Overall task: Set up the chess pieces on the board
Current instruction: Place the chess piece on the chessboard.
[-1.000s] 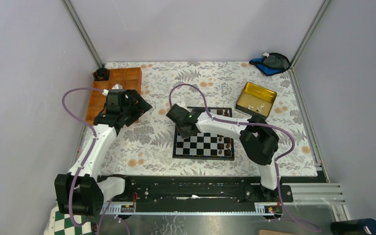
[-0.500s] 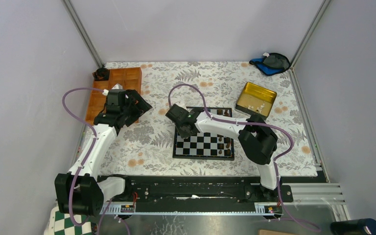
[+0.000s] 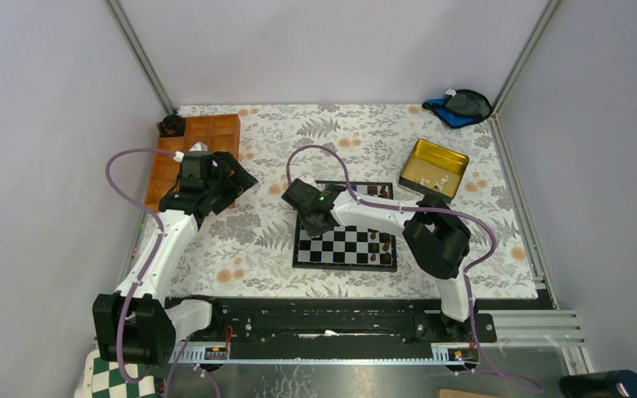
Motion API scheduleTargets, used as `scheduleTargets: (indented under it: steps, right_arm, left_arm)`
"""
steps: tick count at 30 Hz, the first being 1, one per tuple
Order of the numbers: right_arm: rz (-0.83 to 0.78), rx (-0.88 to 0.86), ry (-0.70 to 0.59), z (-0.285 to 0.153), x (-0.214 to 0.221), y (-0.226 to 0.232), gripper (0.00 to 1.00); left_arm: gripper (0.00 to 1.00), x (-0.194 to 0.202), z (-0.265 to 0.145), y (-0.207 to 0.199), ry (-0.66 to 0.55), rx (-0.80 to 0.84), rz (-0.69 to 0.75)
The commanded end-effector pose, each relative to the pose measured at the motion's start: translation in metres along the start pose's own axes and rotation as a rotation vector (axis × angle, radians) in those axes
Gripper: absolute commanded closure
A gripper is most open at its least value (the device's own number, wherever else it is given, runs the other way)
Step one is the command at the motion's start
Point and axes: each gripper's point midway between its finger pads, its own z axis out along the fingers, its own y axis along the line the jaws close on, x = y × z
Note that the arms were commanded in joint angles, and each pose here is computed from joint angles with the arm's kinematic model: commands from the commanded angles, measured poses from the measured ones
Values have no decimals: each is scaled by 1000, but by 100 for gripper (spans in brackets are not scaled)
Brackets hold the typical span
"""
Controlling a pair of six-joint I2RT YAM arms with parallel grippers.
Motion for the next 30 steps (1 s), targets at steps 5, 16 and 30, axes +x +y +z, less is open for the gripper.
scheduleTargets:
  steps: [5, 16, 30]
  right_arm:
    - [13, -35, -13, -7, -3, 4, 82]
    - [-2, -37, -62, -19, -19, 3, 62]
    - [89, 58, -295, -97, -86, -37, 58]
  left_arm:
    - [4, -1, 0, 0, -18, 8, 2]
    - [5, -2, 1, -2, -20, 10, 6]
    - [4, -8, 1, -6, -33, 17, 15]
